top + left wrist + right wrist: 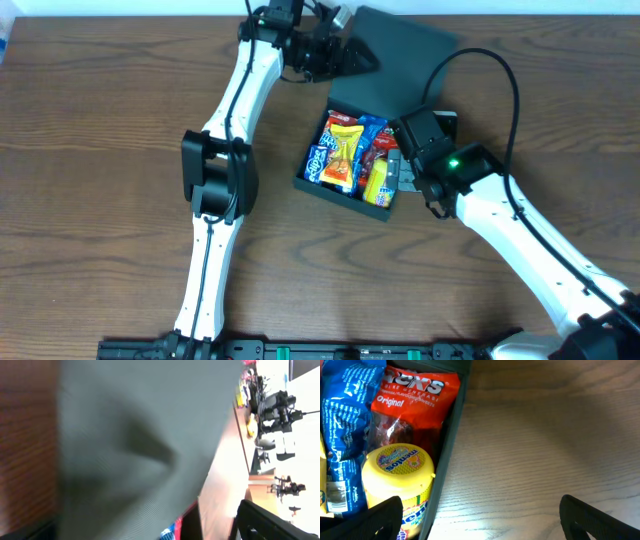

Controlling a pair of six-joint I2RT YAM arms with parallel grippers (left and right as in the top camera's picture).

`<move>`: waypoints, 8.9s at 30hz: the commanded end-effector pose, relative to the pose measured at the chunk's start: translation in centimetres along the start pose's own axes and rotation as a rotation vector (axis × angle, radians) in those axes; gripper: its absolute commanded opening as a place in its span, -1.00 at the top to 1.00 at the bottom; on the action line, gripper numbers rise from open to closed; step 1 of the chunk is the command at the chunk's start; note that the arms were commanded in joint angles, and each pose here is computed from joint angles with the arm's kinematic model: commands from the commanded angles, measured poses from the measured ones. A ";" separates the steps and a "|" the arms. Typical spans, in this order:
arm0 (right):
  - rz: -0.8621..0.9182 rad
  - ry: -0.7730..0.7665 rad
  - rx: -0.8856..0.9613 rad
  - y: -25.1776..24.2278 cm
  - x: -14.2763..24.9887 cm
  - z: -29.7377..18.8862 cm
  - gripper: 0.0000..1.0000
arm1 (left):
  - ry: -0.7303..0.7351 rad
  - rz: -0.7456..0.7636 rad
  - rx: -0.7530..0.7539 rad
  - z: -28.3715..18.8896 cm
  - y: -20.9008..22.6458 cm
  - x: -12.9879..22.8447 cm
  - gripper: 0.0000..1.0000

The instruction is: Pack container

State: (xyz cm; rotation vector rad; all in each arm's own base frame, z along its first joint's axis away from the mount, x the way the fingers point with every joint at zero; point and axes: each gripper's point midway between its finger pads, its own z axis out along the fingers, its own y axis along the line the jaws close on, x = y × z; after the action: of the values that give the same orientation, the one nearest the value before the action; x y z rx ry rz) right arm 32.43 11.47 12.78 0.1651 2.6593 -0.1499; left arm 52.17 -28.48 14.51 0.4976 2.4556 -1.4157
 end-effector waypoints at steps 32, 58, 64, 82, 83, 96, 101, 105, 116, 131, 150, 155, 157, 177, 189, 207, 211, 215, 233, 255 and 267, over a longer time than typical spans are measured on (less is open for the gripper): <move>0.117 -0.253 -0.260 -4.0 -1.2 -15.2 -0.99 | 0.103 0.115 -0.098 -9.8 -12.2 4.4 -0.91; 0.096 -0.216 -0.110 -6.4 -0.1 -14.0 -0.99 | 0.071 0.243 -0.511 -11.1 -15.6 5.7 -0.91; 0.096 -0.221 -0.083 -6.9 -0.1 -14.0 -0.99 | 0.069 0.254 -0.589 -13.4 -16.1 6.4 -0.91; 0.081 -0.210 -0.054 -7.2 0.1 -13.5 -0.98 | -0.077 0.100 -1.072 -29.0 -17.3 14.8 -0.91; 0.079 -0.207 -0.052 -7.2 0.1 -13.5 -0.99 | -0.084 0.083 -1.106 -29.6 -17.0 15.5 -0.91; -0.009 -0.199 -0.074 -5.5 -0.8 -12.3 -0.98 | -0.154 0.173 -1.064 -25.6 -10.2 24.0 -0.91; -0.079 -0.143 -0.121 -2.1 -1.6 -9.2 -0.99 | -0.041 0.122 -1.024 -21.8 -5.8 27.2 -0.91; -0.104 -0.070 -0.090 -0.1 -1.8 -5.1 -0.98 | -0.006 0.045 -0.967 -19.4 -4.1 28.5 -0.91; -0.187 0.100 -0.055 2.6 1.2 0.5 -0.99 | 0.030 -0.028 -0.925 -18.4 -4.0 29.6 -0.91; -0.185 0.251 0.069 0.7 7.6 4.8 -0.98 | 0.072 -0.074 -0.839 -17.3 -4.9 30.8 -0.91; -0.160 0.220 0.058 0.9 7.7 5.7 -0.98 | 0.137 -0.101 -0.760 -14.5 -3.5 33.2 -0.91; -0.155 0.208 0.050 1.0 7.4 5.3 -0.97 | 0.176 -0.064 -0.739 -12.0 -3.3 33.0 -0.91; -0.154 0.206 0.049 1.0 7.3 5.2 -0.99 | 0.188 -0.064 -0.740 -11.1 -3.0 33.0 -0.91; -0.153 0.203 0.046 1.1 7.3 5.2 -0.99 | 0.137 -0.022 -0.948 -9.4 2.6 30.0 -0.91; -0.150 0.197 0.042 1.2 7.1 5.3 -0.98 | 0.133 0.000 -0.888 -6.5 3.2 29.2 -0.91; -0.141 0.176 0.028 1.6 6.7 5.4 -0.98 | 0.185 0.042 -0.873 -3.3 3.9 30.2 -0.91; -0.142 0.176 0.028 1.6 6.7 5.4 -0.99 | 0.175 0.046 -0.869 -2.6 4.4 29.9 -0.91; -0.141 0.176 0.028 1.6 6.7 5.4 -0.98 | 0.151 0.058 -0.870 -2.3 4.6 29.3 -0.91; -0.128 0.141 0.005 2.2 5.9 5.5 -0.99 | 0.034 0.153 -0.860 -1.7 4.3 25.9 -0.91; 0.153 -0.070 0.129 -8.0 2.3 -4.4 -0.99 | -0.350 0.223 -0.946 -14.0 -2.4 19.2 -0.91; 0.270 0.119 0.178 -9.1 2.3 3.9 -0.98 | -0.223 0.093 -0.981 -12.6 6.4 15.3 -0.91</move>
State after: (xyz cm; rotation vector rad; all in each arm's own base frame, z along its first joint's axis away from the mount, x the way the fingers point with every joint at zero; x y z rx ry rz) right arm 30.62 1.86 10.40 0.5810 2.6720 -0.3034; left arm 39.25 -11.21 9.61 0.1462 2.5095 -0.0893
